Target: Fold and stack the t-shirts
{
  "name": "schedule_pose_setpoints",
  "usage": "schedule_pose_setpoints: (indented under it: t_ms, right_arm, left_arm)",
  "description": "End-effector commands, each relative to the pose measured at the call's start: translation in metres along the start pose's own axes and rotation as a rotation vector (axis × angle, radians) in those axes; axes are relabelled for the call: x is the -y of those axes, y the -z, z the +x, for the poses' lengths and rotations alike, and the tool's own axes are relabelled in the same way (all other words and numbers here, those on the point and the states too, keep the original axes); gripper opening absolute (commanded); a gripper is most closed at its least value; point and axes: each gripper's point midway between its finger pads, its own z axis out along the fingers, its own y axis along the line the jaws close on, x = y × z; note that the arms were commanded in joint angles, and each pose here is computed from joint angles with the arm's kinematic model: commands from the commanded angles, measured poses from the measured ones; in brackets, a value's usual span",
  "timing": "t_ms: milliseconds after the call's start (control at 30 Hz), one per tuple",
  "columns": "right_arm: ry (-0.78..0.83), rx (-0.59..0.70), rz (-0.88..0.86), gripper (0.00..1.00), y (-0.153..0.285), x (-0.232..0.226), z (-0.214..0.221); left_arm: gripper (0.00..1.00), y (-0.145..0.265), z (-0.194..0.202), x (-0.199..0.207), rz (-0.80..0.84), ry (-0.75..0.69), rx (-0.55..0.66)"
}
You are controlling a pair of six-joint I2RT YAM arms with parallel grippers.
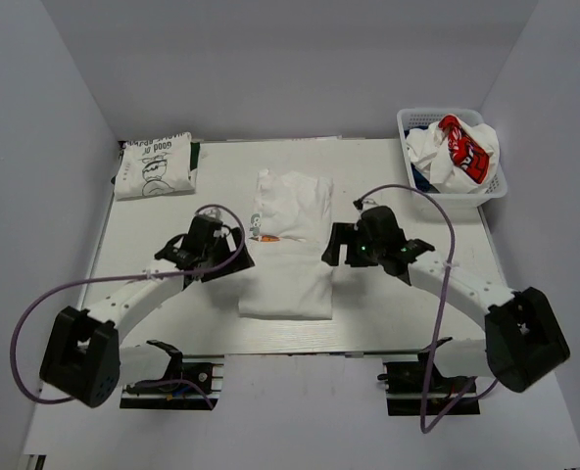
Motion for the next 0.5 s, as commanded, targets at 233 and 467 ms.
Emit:
schedule_pose_setpoints:
  t_ms: [233,467]
  right_arm:
    - [0.01,-0.273,-0.11,0.9,0.031,-0.025,0.121]
    - [-0.05,-0.297,-0.074,0.9,0.029,-0.019,0.143]
  left_arm:
    - [0.97,0.014,0.094,-0.005,0.188,0.097,-0.191]
    - [0.61,0.008,0.128,-0.021,0.168,0.101,-0.288]
